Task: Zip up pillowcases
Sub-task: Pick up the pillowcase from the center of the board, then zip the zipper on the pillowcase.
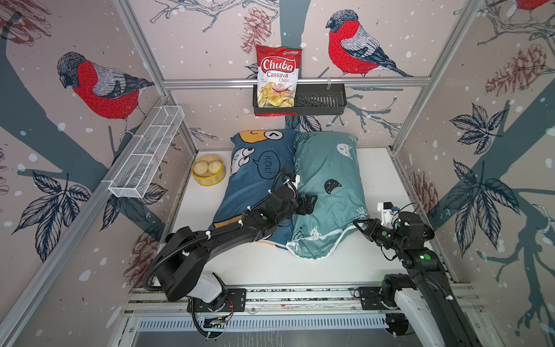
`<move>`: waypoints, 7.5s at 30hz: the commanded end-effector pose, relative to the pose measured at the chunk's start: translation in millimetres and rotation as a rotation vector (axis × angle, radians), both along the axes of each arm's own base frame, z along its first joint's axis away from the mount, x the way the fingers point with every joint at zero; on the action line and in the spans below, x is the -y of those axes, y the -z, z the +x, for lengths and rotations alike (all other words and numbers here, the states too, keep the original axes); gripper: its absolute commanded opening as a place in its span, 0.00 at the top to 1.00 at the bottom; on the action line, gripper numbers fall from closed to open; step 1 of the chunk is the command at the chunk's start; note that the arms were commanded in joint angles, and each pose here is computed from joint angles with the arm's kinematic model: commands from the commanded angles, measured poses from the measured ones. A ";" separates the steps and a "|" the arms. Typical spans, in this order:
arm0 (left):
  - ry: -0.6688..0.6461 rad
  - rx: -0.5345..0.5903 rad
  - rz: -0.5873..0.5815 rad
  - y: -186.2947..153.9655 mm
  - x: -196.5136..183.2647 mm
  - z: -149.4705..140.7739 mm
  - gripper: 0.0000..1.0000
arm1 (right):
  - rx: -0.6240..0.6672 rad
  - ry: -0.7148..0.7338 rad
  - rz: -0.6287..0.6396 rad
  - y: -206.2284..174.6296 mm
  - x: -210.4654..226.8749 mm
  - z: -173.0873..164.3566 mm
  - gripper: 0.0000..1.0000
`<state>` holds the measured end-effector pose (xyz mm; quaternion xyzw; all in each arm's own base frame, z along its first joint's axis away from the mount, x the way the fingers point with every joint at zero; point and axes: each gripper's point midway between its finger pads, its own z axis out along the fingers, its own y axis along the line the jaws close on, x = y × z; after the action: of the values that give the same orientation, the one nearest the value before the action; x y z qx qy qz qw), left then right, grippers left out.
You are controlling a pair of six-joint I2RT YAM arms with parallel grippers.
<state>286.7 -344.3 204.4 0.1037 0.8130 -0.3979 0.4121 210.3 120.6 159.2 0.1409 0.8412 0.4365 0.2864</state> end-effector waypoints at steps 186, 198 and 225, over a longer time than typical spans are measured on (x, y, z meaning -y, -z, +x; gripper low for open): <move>0.245 -0.356 -0.541 32.2 88.2 -87.5 0.76 | 0.249 -0.156 -0.004 -10.2 -45.9 -8.6 1.00; 0.244 -0.362 -0.535 36.4 89.9 -86.8 0.84 | 0.246 -0.159 -0.003 -9.7 -46.3 -9.2 1.00; 0.269 -0.357 -0.520 37.9 94.4 -89.3 1.00 | 0.268 -0.153 -0.031 -15.6 -41.6 -11.5 1.00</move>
<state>197.6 -436.1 160.4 0.0200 0.7308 -0.6482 0.2129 197.3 162.2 168.3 0.0231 0.8151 0.4604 0.3509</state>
